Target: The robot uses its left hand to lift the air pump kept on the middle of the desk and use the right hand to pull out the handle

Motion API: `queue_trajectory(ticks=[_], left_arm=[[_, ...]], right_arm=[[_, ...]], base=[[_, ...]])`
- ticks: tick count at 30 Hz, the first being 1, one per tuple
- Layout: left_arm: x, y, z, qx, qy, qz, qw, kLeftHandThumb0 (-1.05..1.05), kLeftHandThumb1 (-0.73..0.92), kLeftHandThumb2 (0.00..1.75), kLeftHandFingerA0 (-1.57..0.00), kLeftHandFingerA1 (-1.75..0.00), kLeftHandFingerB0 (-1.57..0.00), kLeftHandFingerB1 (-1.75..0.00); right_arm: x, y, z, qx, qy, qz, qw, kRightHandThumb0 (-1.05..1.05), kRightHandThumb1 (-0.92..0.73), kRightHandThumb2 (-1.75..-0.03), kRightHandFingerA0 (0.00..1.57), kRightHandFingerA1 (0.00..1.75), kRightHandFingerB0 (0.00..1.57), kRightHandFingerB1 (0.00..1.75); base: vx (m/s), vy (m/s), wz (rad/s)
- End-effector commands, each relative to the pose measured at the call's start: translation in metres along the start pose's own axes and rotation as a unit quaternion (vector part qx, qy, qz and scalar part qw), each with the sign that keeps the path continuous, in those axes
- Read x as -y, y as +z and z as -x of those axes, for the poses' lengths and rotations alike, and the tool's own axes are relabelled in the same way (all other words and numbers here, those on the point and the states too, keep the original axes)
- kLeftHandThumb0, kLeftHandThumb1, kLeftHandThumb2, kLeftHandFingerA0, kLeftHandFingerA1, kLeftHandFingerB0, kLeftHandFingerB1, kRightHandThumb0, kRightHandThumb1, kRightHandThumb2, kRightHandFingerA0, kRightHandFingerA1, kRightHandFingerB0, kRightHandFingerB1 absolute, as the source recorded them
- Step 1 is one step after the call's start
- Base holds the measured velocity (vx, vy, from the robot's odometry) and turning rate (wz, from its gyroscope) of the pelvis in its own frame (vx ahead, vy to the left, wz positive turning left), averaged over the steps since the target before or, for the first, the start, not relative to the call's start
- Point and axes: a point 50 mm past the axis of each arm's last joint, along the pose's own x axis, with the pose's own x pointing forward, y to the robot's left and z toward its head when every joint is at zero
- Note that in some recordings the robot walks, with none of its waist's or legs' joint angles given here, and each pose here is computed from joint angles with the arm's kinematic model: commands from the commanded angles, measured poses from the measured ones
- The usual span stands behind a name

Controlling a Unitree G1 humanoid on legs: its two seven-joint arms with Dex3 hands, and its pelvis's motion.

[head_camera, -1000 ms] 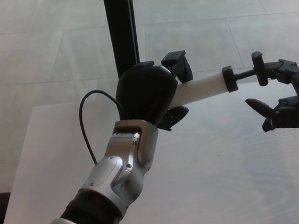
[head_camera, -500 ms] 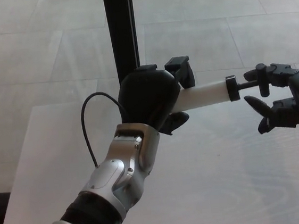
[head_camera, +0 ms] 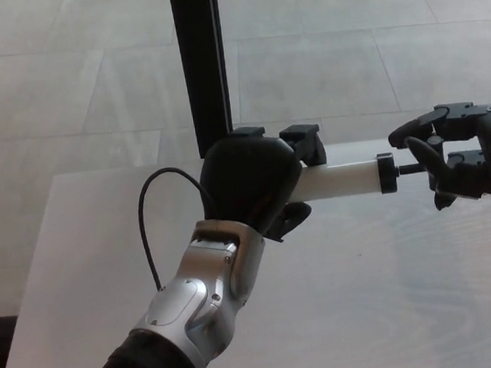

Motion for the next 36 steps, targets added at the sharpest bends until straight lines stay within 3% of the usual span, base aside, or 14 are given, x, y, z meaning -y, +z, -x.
queue_trajectory(ticks=[1,6,8,10,11,12,14,17,19,22,23,25,34,36], left_arm=[[0.000,-0.004,0.001,-0.002,-0.007,-0.011,1.000,-0.21,0.56,0.94,-0.85,-1.40,-0.82,-1.09],[-0.003,-0.001,-0.003,-0.009,0.001,0.002,1.000,-0.21,0.56,0.92,-0.81,-1.47,-0.84,-0.96],[-0.005,0.000,-0.004,-0.009,0.003,0.000,1.000,-0.24,0.56,0.91,-0.82,-1.57,-0.81,-1.24],[-0.005,0.000,-0.004,-0.009,0.005,0.000,1.000,-0.24,0.54,0.92,-0.83,-1.57,-0.83,-1.23],[-0.005,0.000,-0.004,-0.011,0.005,0.000,1.000,-0.21,0.54,0.94,-0.81,-1.59,-0.77,-1.32],[-0.005,0.000,-0.004,-0.011,0.005,-0.001,1.000,-0.20,0.54,0.95,-0.81,-1.52,-0.81,-1.17],[-0.006,-0.001,-0.004,-0.009,0.008,-0.002,1.000,-0.21,0.54,0.95,-0.81,-1.53,-0.81,-1.18],[-0.005,-0.002,-0.004,-0.008,0.014,-0.001,1.000,-0.19,0.52,0.97,-0.84,-1.53,-0.84,-1.15],[-0.007,-0.003,-0.005,-0.006,0.017,-0.002,1.000,-0.15,0.52,0.98,-0.81,-1.69,-0.71,-1.41],[-0.007,-0.003,-0.006,-0.008,0.024,0.005,1.000,-0.15,0.52,1.01,-0.85,-1.75,-0.67,-1.48],[-0.010,-0.002,-0.008,-0.011,0.024,0.007,1.000,-0.14,0.53,0.96,-0.85,-1.75,-0.65,-1.51],[-0.010,-0.002,-0.009,-0.013,0.025,0.006,1.000,-0.15,0.54,0.95,-0.85,-1.75,-0.65,-1.50],[-0.009,-0.004,-0.007,-0.015,0.028,0.003,0.999,-0.13,0.52,0.93,-0.88,-1.75,-0.65,-1.48],[-0.008,-0.005,-0.005,-0.014,0.025,-0.002,1.000,-0.19,0.49,0.96,-0.84,-1.59,-0.86,-1.22]], right_arm=[[0.005,0.000,0.001,0.013,-0.012,0.013,1.000,-0.13,-0.68,-0.87,0.85,1.55,0.88,1.03],[0.002,-0.008,0.002,-0.001,-0.004,0.011,1.000,-0.11,-0.64,-0.92,0.87,1.55,0.91,1.02],[0.000,-0.011,0.003,-0.001,0.000,0.014,1.000,-0.10,-0.62,-0.95,0.88,1.56,0.92,1.02],[0.000,-0.012,0.002,-0.004,0.001,0.015,1.000,-0.11,-0.64,-0.93,0.88,1.55,0.92,1.03],[0.000,-0.013,0.002,-0.006,0.002,0.018,1.000,-0.11,-0.65,-0.93,0.88,1.55,0.90,1.02],[0.000,-0.013,0.002,-0.006,0.002,0.019,1.000,-0.12,-0.65,-0.93,0.87,1.56,0.89,1.03],[0.001,-0.012,0.002,-0.002,0.002,0.016,1.000,-0.12,-0.64,-0.95,0.86,1.57,0.88,1.06],[0.002,-0.014,0.002,-0.001,-0.008,0.025,1.000,-0.12,-0.63,-1.00,0.85,1.60,0.83,1.22],[0.004,-0.014,0.001,0.004,-0.022,0.036,0.999,-0.12,-0.59,-1.07,0.85,1.66,0.79,1.39],[0.005,-0.018,0.001,0.013,-0.038,0.057,0.998,-0.10,-0.53,-1.14,0.89,1.72,0.75,1.51],[0.006,-0.018,0.001,0.015,-0.048,0.071,0.996,-0.08,-0.59,-1.13,0.90,1.75,0.72,1.54],[0.006,-0.018,0.001,0.017,-0.054,0.080,0.995,-0.17,-0.54,-1.10,0.84,1.75,0.75,1.58],[0.009,-0.018,0.001,0.043,-0.094,0.095,0.990,-0.16,-0.57,-1.06,0.85,1.75,0.75,1.60],[0.012,-0.016,0.001,0.040,-0.107,0.103,0.988,-0.16,-0.58,-1.10,0.85,1.75,0.76,1.61]], base=[[0.00,0.000,0.00],[0.00,0.000,0.00],[0.00,0.000,0.00],[0.00,0.000,0.00],[0.00,0.000,0.00],[0.00,0.000,0.00],[0.00,0.000,0.00],[0.00,0.000,0.00],[0.00,0.000,0.00],[0.00,0.000,0.00],[0.00,0.000,0.00],[0.00,0.000,0.00],[0.00,0.000,0.00],[0.00,0.000,0.00]])
